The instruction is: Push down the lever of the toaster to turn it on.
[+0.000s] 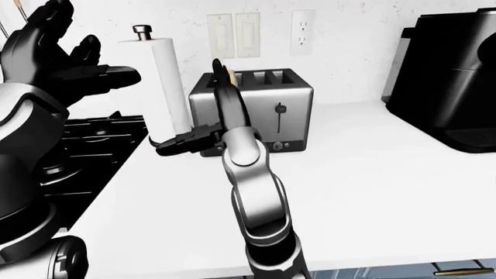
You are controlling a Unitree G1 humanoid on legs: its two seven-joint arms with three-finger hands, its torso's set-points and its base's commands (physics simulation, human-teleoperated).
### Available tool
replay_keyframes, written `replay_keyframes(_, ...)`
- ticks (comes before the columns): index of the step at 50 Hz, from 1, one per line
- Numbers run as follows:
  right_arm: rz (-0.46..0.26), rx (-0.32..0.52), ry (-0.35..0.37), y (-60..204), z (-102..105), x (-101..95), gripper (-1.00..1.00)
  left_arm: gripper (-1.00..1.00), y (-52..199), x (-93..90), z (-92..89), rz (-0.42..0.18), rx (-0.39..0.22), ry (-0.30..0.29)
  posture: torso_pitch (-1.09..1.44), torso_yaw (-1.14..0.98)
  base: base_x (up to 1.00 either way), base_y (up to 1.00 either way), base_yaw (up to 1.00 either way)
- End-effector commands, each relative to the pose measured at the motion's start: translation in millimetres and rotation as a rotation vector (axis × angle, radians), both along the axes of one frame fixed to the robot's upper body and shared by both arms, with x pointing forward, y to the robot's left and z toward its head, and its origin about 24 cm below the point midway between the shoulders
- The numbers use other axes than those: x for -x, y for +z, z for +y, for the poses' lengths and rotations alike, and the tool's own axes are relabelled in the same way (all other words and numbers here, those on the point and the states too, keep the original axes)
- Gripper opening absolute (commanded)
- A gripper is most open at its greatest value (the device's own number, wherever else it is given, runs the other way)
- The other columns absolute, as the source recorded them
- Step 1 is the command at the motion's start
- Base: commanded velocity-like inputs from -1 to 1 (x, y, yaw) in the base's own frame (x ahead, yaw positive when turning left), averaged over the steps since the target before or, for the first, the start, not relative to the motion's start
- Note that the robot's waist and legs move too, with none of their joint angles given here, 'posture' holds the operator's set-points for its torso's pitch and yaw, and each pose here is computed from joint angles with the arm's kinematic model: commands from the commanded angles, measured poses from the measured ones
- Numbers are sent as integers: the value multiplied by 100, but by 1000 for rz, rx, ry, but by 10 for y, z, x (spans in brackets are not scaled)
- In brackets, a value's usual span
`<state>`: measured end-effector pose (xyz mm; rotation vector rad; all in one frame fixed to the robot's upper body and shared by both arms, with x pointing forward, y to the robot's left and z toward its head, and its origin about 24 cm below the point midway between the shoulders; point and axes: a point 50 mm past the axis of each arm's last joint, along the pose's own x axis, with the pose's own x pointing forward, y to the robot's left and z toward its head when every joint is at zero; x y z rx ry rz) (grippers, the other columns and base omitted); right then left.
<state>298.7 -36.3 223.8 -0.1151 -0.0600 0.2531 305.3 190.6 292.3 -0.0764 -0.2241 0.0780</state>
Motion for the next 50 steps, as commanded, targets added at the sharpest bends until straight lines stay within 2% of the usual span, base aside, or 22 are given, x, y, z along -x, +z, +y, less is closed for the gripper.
replay_keyframes(1,-77,-18,8,150,16,24,100,100,149,50,10,-76,2,5,-40,0,0,0,0)
replay_keyframes(30,-24,-24,-11,-51,30,-139,100,100,150,50,0,-77,-1,5,-40,0,0,0,0)
replay_keyframes(50,55,-76,-27,-135,42,-300,100,100,140,46,4,-75,-2,7,-40,0,0,0,0)
